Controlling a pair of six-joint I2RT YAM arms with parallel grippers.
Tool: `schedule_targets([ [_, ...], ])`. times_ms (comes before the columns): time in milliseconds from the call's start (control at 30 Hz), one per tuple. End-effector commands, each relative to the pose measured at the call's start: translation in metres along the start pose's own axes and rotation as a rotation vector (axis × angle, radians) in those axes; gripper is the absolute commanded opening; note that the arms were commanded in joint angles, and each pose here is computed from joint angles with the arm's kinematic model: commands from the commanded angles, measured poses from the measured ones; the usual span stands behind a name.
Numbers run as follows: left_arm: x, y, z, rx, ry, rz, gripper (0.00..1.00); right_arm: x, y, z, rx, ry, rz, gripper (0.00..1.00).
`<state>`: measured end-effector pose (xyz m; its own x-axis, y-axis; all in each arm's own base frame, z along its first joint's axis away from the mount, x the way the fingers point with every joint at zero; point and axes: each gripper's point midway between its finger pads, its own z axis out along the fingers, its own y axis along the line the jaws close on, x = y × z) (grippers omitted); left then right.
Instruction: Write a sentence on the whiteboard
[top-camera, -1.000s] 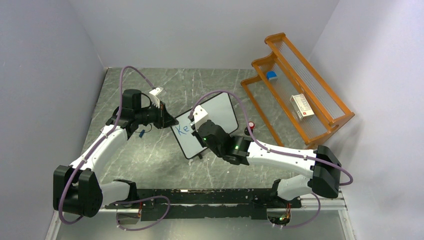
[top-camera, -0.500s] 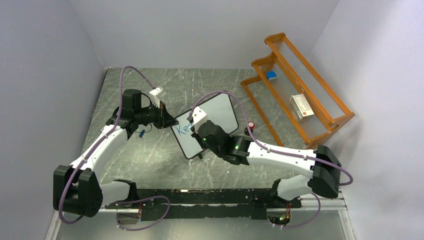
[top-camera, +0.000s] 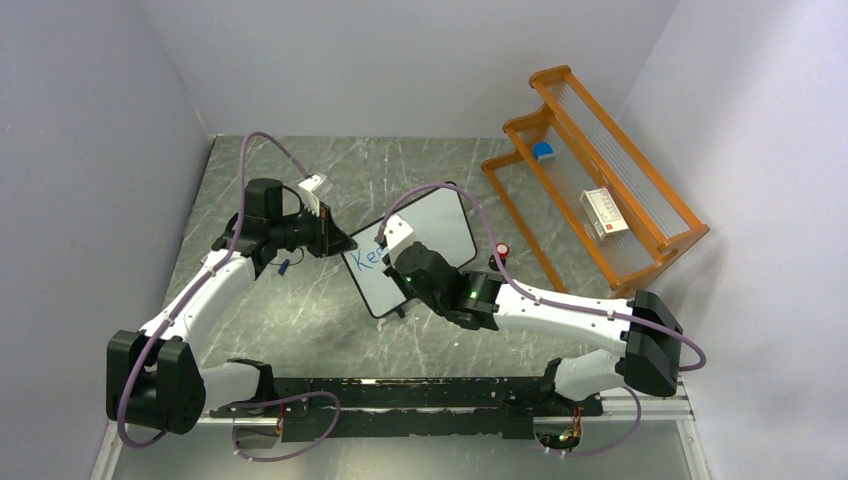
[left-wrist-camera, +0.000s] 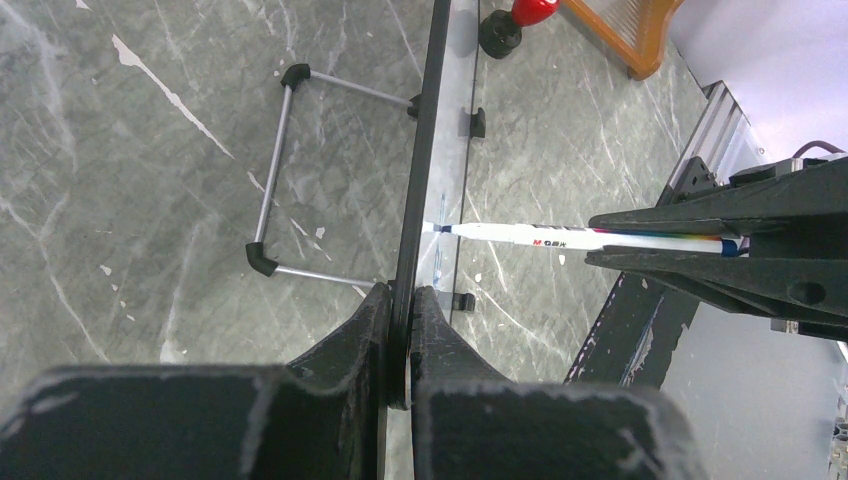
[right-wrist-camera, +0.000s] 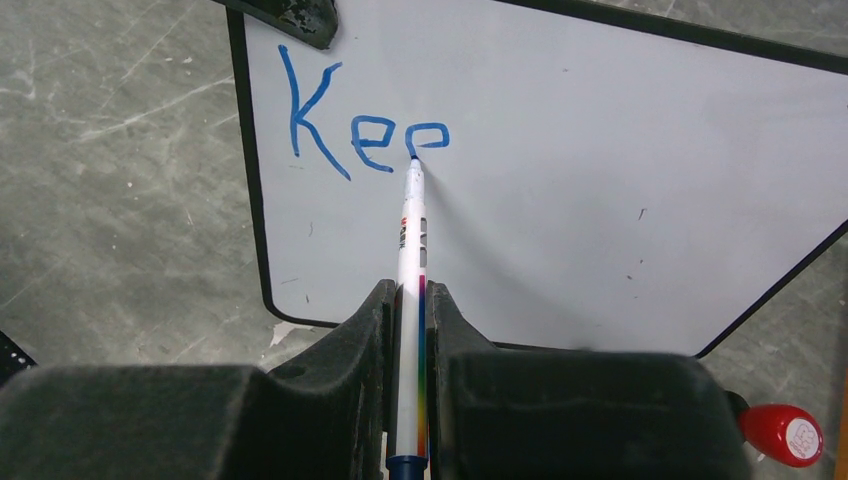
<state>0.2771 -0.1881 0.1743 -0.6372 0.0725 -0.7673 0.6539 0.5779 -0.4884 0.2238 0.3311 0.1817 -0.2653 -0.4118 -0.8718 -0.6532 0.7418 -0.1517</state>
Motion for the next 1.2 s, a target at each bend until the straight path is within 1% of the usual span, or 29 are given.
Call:
schedule_targets([
  [0,0.025,0.020,0.003,-0.092,0.084,-0.025,0.05,0.014,-0.007,0.000,0.026,0.039,-0.018,0.00],
  [533,0.025,0.020,0.003,-0.089,0.085,-0.025,0.05,0.008,-0.021,0.001,0.110,0.004,0.007,0.00],
  [900,0.026,0.020,0.003,-0.089,0.087,-0.027,0.05,-0.011,-0.023,-0.008,0.100,-0.076,0.053,0.00],
  [1167,0.025,0.021,0.003,-0.090,0.086,-0.026,0.05,-0.017,-0.024,-0.004,0.101,-0.091,0.056,0.00],
])
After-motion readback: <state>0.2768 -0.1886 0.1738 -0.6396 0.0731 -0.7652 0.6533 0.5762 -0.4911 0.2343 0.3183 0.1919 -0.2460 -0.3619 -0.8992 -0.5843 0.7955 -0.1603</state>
